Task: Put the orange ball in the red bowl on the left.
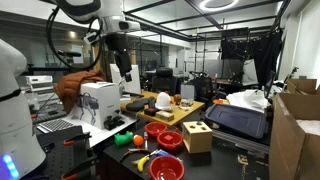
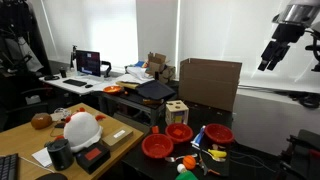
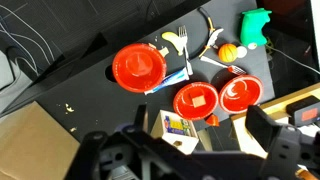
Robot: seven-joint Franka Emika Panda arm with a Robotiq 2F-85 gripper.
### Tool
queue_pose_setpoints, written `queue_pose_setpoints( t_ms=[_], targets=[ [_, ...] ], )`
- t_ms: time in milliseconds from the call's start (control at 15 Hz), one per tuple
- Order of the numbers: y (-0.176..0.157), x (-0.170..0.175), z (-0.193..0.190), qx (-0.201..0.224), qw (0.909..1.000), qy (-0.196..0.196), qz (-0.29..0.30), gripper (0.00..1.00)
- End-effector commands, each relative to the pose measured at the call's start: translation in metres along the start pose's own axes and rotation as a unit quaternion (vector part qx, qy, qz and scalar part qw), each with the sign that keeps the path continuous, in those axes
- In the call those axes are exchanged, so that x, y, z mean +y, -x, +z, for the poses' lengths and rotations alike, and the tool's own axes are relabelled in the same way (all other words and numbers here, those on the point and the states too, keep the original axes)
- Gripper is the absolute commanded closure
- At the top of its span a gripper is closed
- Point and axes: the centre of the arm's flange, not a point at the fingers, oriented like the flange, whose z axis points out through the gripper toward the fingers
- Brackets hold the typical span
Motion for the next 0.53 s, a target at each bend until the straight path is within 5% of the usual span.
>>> queue_pose_setpoints(
  t_ms=[0,467],
  targets=[
    [0.0009,-0.0001,0.0019,-0.002,1.0000,0.000,0.000,0.00],
    [0.0014,0.0001,0.0048,-0.006,1.0000,0.000,0.000,0.00]
  ],
)
